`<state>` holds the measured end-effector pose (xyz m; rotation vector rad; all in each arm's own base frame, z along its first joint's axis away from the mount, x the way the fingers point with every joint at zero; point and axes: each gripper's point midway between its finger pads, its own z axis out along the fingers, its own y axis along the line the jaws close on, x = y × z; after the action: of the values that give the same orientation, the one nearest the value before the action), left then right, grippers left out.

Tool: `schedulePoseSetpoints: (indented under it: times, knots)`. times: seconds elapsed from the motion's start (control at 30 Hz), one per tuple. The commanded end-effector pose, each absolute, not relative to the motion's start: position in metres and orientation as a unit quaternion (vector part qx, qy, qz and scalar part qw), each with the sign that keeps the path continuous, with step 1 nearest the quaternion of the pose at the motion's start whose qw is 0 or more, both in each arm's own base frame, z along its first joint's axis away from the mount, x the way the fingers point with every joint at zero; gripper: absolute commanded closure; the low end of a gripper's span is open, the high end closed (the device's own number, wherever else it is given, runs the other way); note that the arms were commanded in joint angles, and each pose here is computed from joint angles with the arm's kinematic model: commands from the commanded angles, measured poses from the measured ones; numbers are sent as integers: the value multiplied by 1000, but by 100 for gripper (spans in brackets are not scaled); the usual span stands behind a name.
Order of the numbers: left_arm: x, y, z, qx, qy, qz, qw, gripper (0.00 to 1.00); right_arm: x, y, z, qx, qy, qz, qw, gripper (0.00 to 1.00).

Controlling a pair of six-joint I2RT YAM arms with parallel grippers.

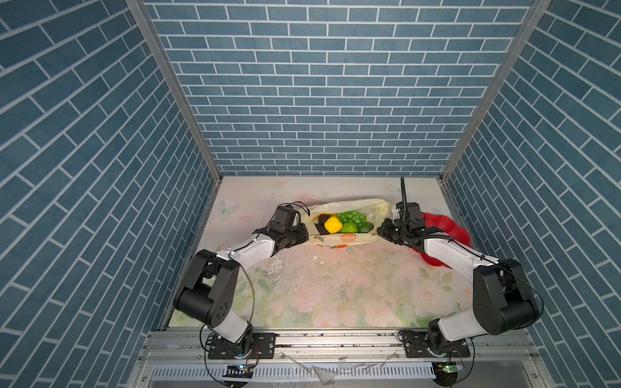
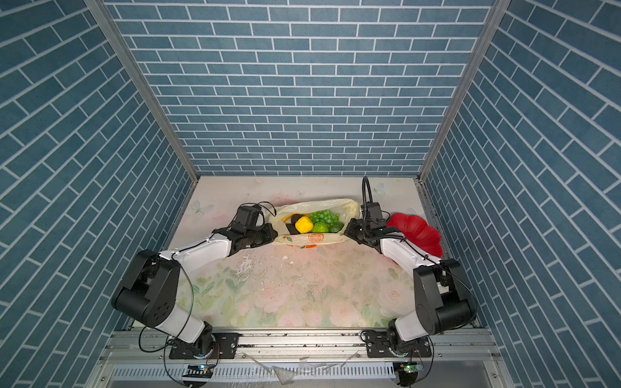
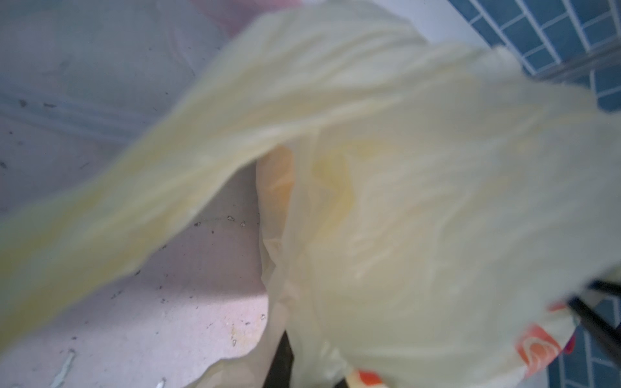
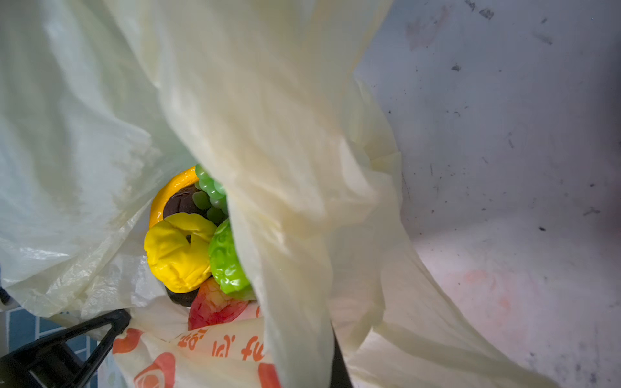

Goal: Take fruits out of the plastic bag
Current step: Spread open the plastic bag at the top-center of the table.

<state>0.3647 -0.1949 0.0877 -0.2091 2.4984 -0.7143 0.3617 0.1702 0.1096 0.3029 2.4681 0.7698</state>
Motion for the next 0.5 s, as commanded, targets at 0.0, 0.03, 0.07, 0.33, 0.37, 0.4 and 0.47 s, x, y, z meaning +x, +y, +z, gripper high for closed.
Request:
schedulePoseSetpoints:
  times: [0.0,0.03,0.07,0.33,0.37,0.4,0.47]
  knots:
    - [363,-196,104,-36,929,-240,279,65,370,176,128,122,890,325,296,100]
    - [359,-194,107,-21,934,-221,280,58,371,174,130,124,890,320,301,100]
    - [355,-191,111,-11,938,-201,283,51,371,172,130,125,891,314,302,100]
    - [314,-149,149,67,963,9,261,15,370,165,144,104,904,277,308,100]
    - [310,-153,156,102,960,29,260,12,370,165,146,103,904,277,310,100]
    - [307,-154,166,132,953,69,264,8,370,165,147,102,903,278,312,100]
    - [305,-165,178,183,938,104,275,1,371,167,149,99,902,280,313,100]
